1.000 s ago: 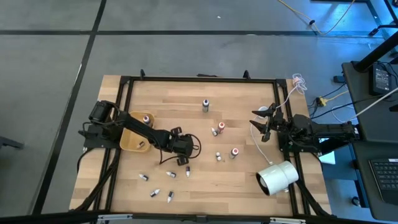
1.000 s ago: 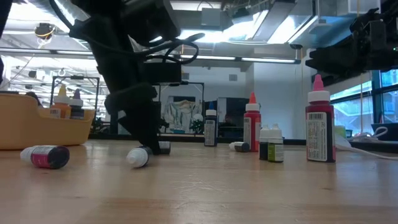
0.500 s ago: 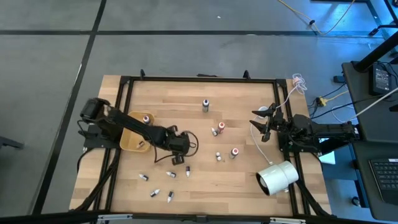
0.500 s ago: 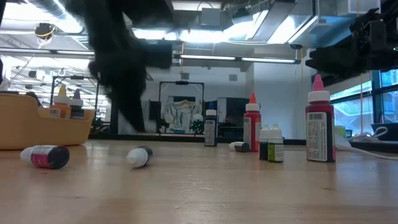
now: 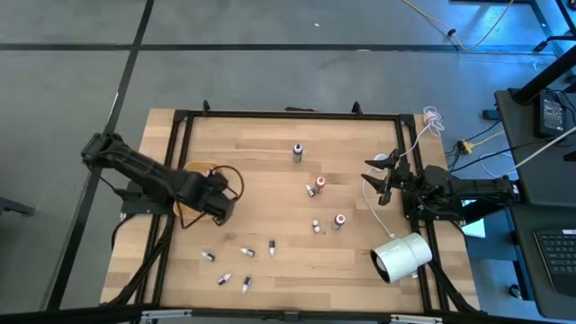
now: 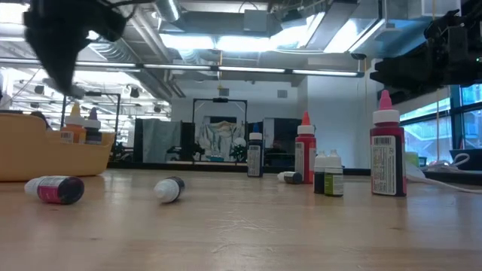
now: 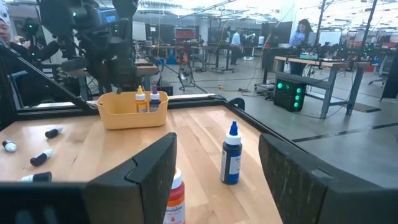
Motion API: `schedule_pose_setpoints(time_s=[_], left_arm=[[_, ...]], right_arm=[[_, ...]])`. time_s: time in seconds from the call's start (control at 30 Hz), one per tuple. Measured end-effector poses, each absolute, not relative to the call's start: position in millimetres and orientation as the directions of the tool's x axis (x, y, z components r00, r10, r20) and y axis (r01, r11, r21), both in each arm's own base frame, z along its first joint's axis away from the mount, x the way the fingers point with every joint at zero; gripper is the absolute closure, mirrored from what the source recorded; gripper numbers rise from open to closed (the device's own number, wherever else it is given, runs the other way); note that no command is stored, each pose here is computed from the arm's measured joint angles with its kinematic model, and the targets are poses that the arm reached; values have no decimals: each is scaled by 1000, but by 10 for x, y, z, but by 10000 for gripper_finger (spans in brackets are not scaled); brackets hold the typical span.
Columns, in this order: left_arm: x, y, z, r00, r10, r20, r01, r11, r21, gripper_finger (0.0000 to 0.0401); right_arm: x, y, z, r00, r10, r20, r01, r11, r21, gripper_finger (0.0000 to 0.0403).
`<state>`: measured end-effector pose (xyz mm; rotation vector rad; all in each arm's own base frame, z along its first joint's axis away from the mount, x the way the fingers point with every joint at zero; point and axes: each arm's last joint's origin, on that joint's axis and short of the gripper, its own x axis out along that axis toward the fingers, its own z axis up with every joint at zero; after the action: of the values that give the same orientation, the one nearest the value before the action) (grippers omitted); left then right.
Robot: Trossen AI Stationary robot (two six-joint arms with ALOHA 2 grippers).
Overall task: Pick & Place food coloring
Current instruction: Put the small green food coloring bottle into the yellow bin
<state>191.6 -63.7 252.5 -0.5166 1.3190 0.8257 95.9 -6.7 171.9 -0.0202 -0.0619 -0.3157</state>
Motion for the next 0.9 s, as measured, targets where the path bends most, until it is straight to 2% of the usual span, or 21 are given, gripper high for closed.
schedule_pose_setpoints(time_s=[0.17,0.37,0.63,0.9], left_arm=[[1852,-684,2335,14,241,-970,-790,598,137,328],[1728,-650,2064,-66,255,-965,-822,534,198,321],[1695,-640,1864,-53,232,-971,-830,531,172,318],[1688,-638,1833,-50,231,-972,-830,531,169,318]], right_arm=[[959,-67,1719,949,-310,64,311,950,-9,173],[959,-67,1719,949,-310,64,311,950,-9,173],[959,-67,1719,949,-310,64,311,950,-8,173],[959,-67,1719,949,-310,64,311,950,-8,173]])
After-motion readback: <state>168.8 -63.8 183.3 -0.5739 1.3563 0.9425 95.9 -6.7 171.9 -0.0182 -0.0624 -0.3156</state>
